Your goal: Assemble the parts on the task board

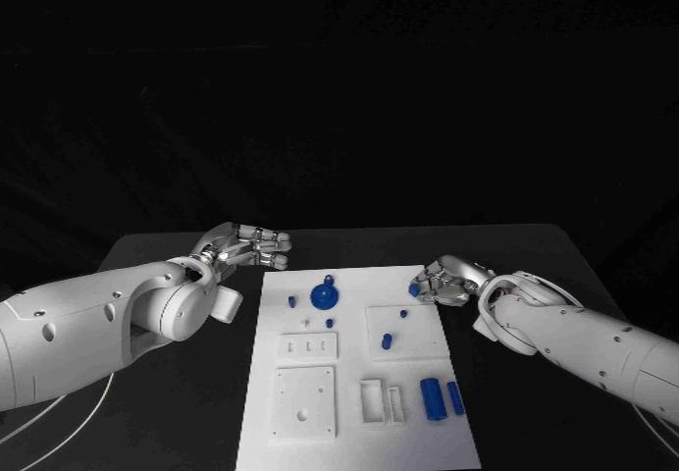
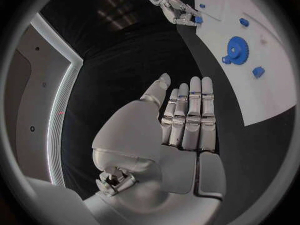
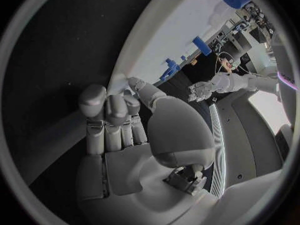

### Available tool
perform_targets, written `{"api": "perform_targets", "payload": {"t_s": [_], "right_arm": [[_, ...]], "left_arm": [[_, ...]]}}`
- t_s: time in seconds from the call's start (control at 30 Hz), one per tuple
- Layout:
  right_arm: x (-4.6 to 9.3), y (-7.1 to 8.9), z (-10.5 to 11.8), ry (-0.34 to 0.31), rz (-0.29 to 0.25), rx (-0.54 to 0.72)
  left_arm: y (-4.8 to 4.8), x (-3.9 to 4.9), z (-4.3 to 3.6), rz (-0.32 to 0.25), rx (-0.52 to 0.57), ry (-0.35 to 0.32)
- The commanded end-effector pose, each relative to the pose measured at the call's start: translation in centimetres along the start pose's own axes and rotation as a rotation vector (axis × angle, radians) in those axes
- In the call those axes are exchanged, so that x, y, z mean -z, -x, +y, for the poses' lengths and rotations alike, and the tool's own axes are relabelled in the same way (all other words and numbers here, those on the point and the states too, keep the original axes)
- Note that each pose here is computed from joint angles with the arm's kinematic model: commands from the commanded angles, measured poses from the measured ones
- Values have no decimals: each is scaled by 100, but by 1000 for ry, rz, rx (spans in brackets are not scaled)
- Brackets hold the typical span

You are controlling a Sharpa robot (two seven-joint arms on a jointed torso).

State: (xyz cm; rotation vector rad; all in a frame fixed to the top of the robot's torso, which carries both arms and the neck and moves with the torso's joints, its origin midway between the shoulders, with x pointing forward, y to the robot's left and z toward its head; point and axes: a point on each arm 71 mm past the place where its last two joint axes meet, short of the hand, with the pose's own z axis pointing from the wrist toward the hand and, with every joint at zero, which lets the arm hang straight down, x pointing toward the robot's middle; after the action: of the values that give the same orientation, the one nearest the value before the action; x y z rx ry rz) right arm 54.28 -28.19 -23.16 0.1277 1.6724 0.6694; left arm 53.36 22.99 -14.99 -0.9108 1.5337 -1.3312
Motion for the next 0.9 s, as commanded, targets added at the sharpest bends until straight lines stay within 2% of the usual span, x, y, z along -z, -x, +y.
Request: {"api": "perform_targets", "payload": {"t_s": [0.03,0.9], "right_arm": [[-5,-27,16,14,21,-3],[-39,-54,56,11,15,-5]], "left_arm": [[-25,-3,-12,20,3,-6],[-36,-6,-3,34,3,7]]}}
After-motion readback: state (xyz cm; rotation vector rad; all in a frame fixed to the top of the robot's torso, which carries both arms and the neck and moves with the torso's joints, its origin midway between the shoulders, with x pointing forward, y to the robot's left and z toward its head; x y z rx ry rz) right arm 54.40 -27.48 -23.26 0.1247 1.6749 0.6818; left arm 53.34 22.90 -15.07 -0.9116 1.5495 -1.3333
